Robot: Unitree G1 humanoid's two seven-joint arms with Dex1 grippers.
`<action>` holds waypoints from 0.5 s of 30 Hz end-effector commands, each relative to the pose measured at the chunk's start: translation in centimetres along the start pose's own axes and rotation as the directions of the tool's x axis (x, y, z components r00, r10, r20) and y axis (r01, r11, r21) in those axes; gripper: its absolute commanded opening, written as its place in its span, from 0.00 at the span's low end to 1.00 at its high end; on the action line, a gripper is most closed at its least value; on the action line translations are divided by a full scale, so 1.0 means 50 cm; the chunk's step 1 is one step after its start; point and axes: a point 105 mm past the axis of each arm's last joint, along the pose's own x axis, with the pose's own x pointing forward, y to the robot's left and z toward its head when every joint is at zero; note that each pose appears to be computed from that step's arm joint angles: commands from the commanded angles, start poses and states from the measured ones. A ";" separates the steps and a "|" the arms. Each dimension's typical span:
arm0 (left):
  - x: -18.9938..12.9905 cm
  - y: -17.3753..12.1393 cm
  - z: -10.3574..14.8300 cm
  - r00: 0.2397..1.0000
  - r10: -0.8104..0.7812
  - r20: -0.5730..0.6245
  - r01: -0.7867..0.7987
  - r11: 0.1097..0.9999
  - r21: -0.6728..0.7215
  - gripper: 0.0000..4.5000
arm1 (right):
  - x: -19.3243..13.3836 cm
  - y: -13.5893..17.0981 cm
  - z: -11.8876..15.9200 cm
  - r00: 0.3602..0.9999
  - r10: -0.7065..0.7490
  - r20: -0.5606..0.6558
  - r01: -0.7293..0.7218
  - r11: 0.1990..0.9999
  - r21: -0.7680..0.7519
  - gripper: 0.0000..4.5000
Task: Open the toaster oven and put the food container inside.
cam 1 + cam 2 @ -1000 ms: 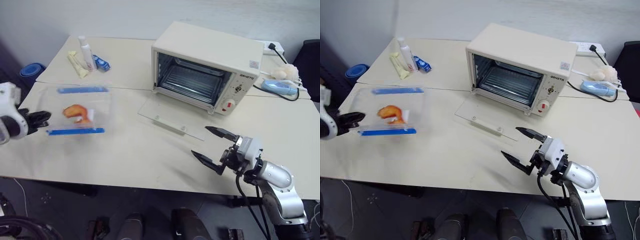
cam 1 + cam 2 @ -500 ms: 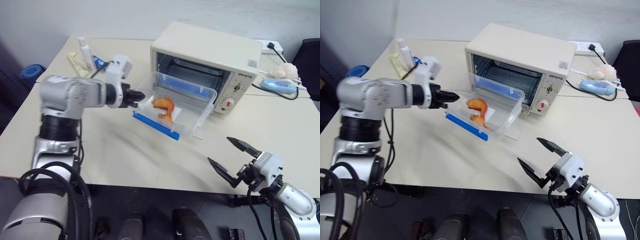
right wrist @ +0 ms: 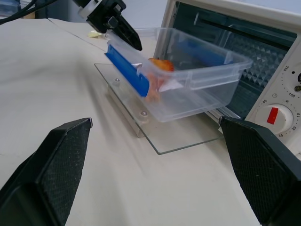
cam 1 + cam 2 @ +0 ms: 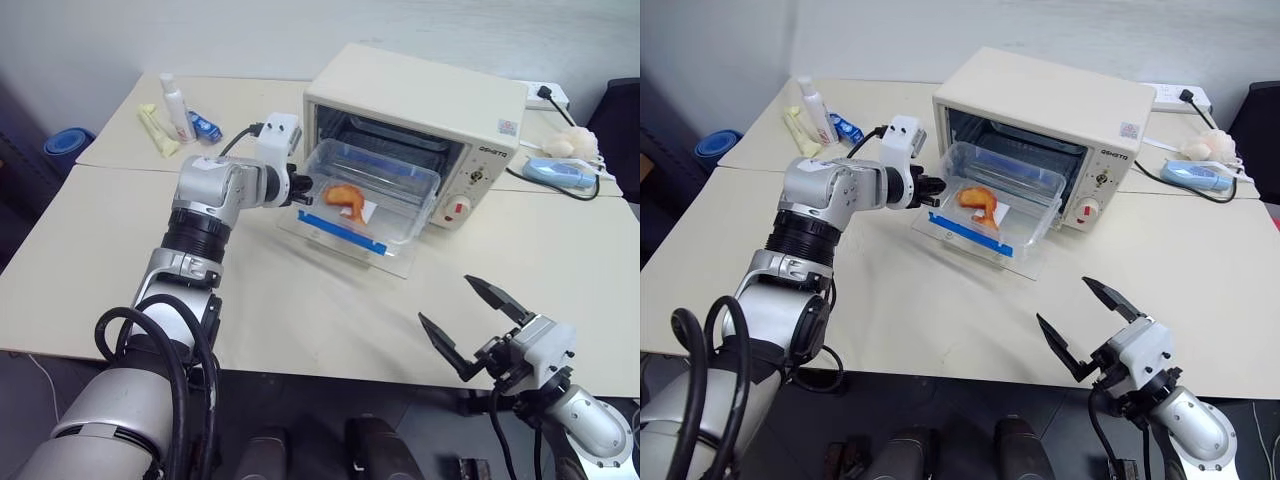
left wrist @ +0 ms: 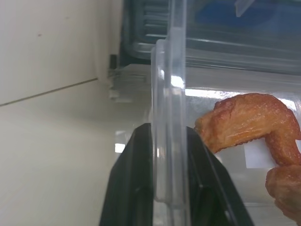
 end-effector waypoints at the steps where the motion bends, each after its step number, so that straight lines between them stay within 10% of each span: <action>1: -0.012 -0.011 0.047 0.996 -0.021 0.083 0.020 1.000 0.010 0.40 | 0.001 -0.002 0.023 0.999 -0.011 0.039 0.013 0.999 -0.035 1.00; 8: -0.050 -0.023 0.072 0.971 -0.163 0.177 0.166 0.986 -0.002 0.87 | 0.011 -0.013 0.037 0.998 -0.015 0.055 0.017 0.999 -0.036 1.00; 12: -0.140 0.019 0.063 0.927 -0.305 0.219 0.274 0.948 0.162 0.87 | 0.026 0.011 0.054 0.994 0.104 0.038 -0.105 0.993 0.047 1.00; 15: -0.192 0.064 0.010 0.915 -0.368 0.163 0.310 0.903 0.297 0.79 | 0.037 0.035 0.044 0.979 0.204 -0.018 -0.202 0.975 0.092 0.79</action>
